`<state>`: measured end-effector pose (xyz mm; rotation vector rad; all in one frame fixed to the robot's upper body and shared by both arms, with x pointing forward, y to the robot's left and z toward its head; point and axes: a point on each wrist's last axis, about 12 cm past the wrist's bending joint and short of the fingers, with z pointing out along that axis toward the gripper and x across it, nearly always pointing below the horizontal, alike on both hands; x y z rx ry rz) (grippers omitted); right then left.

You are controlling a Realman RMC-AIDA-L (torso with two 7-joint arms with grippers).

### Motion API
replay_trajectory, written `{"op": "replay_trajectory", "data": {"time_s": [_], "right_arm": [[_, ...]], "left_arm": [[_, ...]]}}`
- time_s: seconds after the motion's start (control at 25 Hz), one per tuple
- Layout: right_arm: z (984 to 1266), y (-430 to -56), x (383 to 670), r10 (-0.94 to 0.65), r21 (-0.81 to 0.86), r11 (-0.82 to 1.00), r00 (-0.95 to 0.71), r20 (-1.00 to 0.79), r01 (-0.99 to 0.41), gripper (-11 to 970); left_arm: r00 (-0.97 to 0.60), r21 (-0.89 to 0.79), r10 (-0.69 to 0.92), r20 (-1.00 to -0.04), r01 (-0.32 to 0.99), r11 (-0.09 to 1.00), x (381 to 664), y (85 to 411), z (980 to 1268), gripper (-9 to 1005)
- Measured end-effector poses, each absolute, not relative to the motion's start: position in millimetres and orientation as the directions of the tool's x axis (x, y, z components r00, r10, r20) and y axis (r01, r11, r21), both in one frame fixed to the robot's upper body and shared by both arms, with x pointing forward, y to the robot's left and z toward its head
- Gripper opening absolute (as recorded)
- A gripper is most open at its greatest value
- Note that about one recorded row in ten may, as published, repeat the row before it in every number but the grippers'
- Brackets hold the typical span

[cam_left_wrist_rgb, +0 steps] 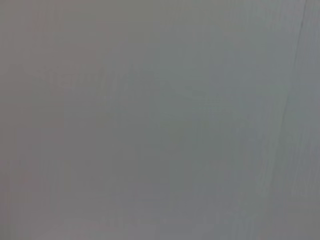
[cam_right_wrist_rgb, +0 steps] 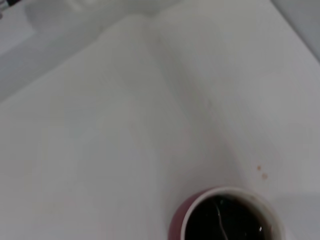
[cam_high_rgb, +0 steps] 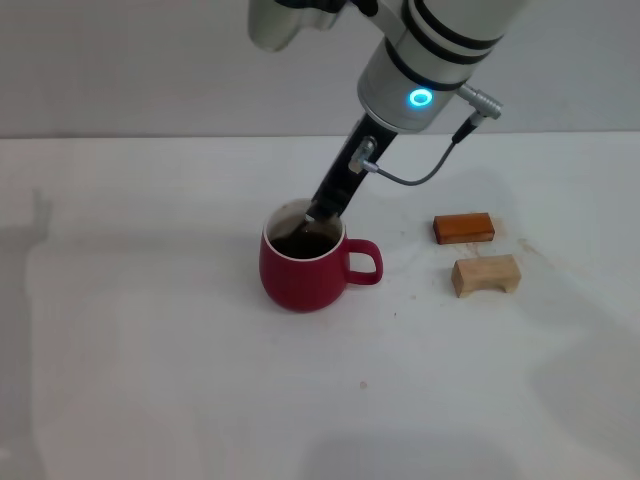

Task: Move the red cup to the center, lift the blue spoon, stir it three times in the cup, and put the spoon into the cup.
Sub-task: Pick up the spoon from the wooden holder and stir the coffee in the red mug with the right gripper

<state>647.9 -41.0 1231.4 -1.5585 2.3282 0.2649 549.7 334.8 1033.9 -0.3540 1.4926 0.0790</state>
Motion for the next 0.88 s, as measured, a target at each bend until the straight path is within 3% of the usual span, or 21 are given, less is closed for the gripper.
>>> {"op": "replay_trajectory", "data": {"time_s": [0.52,0.88], "right_arm": [[1233.3,-47.4,656.5,-0.873,-0.106,0.411,-0.357,-0.333,-0.905,136],[1233.0,-42.8,642.2,-0.89,-0.013,0.361,-0.34,-0.302,-0.933,136]], "left_arm": [[0.089,-0.183,-0.165,-0.982,-0.264,0.947,551.0,333.7,1034.8,861],[0.088,-0.182,-0.164,-0.982,-0.266,0.947,550.5,334.4,1034.6,861]]}}
